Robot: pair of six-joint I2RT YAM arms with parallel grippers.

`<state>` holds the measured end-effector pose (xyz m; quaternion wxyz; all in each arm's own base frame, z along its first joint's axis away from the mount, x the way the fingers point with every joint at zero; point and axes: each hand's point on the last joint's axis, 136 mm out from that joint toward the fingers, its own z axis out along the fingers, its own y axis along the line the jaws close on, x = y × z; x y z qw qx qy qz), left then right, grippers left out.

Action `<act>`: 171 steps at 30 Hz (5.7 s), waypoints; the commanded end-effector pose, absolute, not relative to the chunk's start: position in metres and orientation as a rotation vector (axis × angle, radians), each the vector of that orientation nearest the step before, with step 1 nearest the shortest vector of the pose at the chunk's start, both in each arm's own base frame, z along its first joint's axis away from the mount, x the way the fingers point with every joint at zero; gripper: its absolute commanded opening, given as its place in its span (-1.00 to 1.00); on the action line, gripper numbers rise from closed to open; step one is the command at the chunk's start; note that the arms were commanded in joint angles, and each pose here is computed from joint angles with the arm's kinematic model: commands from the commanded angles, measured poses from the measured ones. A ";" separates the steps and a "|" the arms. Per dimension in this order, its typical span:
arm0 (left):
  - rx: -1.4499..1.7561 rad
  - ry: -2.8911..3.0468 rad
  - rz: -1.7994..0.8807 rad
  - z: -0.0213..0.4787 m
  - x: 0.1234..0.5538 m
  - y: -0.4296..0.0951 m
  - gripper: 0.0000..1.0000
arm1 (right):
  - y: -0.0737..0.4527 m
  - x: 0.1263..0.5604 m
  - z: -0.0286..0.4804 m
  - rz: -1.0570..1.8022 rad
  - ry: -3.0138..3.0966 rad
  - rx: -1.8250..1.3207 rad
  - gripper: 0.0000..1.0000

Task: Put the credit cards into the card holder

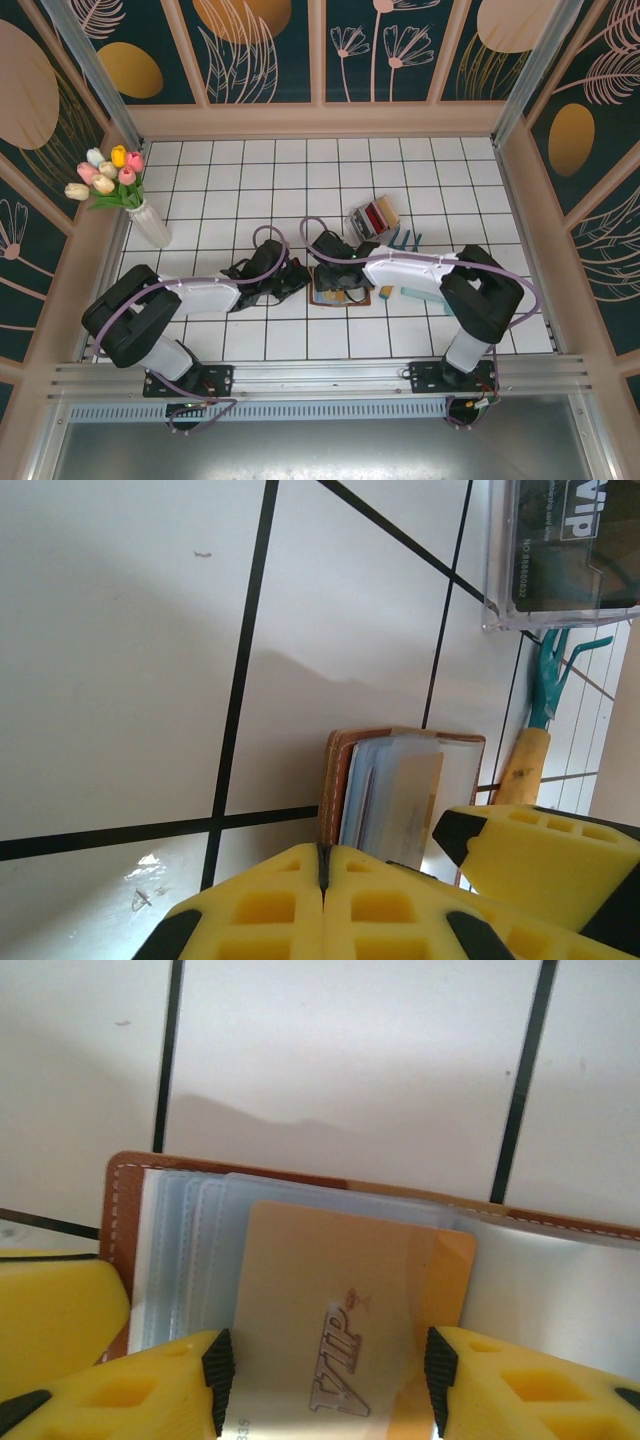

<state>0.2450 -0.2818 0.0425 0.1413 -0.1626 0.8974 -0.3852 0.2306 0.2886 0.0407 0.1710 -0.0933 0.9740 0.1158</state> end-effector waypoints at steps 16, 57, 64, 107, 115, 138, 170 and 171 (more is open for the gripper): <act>-0.427 2.509 -1.263 0.068 0.248 -0.297 -1.00 | 0.285 0.223 0.042 0.863 2.789 -0.028 0.34; -0.448 2.507 -1.250 0.066 0.247 -0.293 -1.00 | 0.259 0.237 0.057 0.433 2.747 -0.088 0.43; -0.448 2.513 -1.239 0.064 0.247 -0.292 -1.00 | 0.249 0.237 0.061 0.380 2.740 -0.097 0.43; -0.383 2.541 -0.792 0.069 0.269 -0.255 0.04 | 0.154 0.364 0.169 0.304 2.490 -0.059 -0.05; -0.385 2.503 -0.868 0.086 0.303 -0.271 0.09 | 0.183 0.387 0.135 0.254 2.588 -0.278 -0.30; -0.395 2.501 -1.050 0.081 0.339 -0.321 0.08 | 0.199 0.403 0.068 -0.254 2.623 -0.488 -0.22; -0.397 2.511 -1.063 0.078 0.336 -0.322 0.08 | 0.191 0.407 0.113 -0.332 2.512 -0.437 -0.56; -0.397 2.512 -1.063 0.079 0.336 -0.322 0.08 | 0.190 0.408 0.115 -0.327 2.508 -0.432 -0.56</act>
